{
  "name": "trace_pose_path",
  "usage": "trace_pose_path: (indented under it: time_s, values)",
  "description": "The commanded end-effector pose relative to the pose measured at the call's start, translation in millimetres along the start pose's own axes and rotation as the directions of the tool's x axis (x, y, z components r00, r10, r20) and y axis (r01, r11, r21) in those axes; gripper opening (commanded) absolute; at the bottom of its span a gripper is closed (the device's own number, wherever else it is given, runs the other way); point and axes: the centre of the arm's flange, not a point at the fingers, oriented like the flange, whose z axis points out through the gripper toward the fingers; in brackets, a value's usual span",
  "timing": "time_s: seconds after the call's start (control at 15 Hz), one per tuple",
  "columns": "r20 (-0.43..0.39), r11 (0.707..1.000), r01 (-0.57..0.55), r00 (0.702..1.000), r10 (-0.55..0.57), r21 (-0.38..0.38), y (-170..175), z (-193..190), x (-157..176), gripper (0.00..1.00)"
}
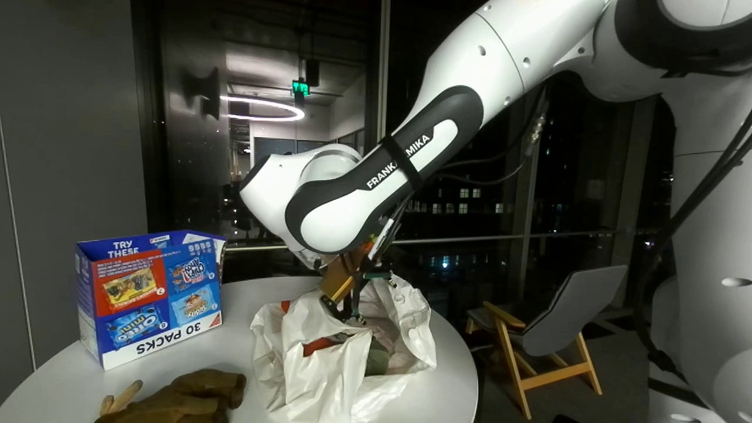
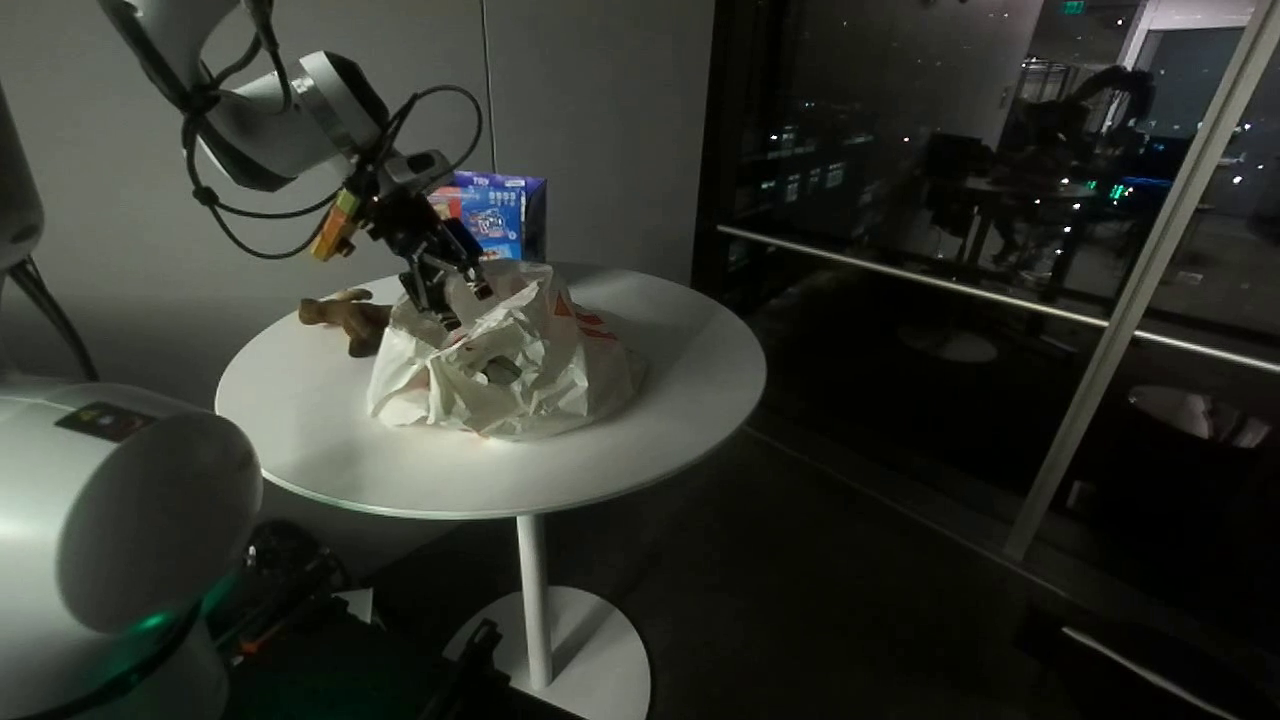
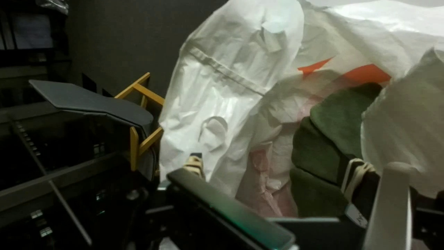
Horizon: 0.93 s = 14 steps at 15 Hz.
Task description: Remove the moose, radish and eraser from the plastic bag and place them on the table.
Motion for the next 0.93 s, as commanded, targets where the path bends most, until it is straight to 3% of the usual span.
trace_pose_path:
  time_s: [0.0,0.27,0.4,0.67,0.73,0.87]
  values:
    - [-0.012,0.997,0.008,1.0,-0.007,0.073,-1.7,12.6,15.4,1.0]
    - [0.069,0.975,0.049,0.995,-0.065,0.218,4.3,38.1,37.3,1.0]
    - [0.092,0.944,0.105,0.986,-0.141,0.314,9.5,50.4,46.2,1.0]
    - [0.055,0.859,0.221,0.959,-0.277,0.461,8.7,66.4,59.1,1.0]
    - [0.062,0.861,0.218,0.959,-0.276,0.459,4.8,70.2,61.5,1.0]
    - [0.105,0.936,0.136,0.978,-0.178,0.325,-6.8,82.7,66.1,1.0]
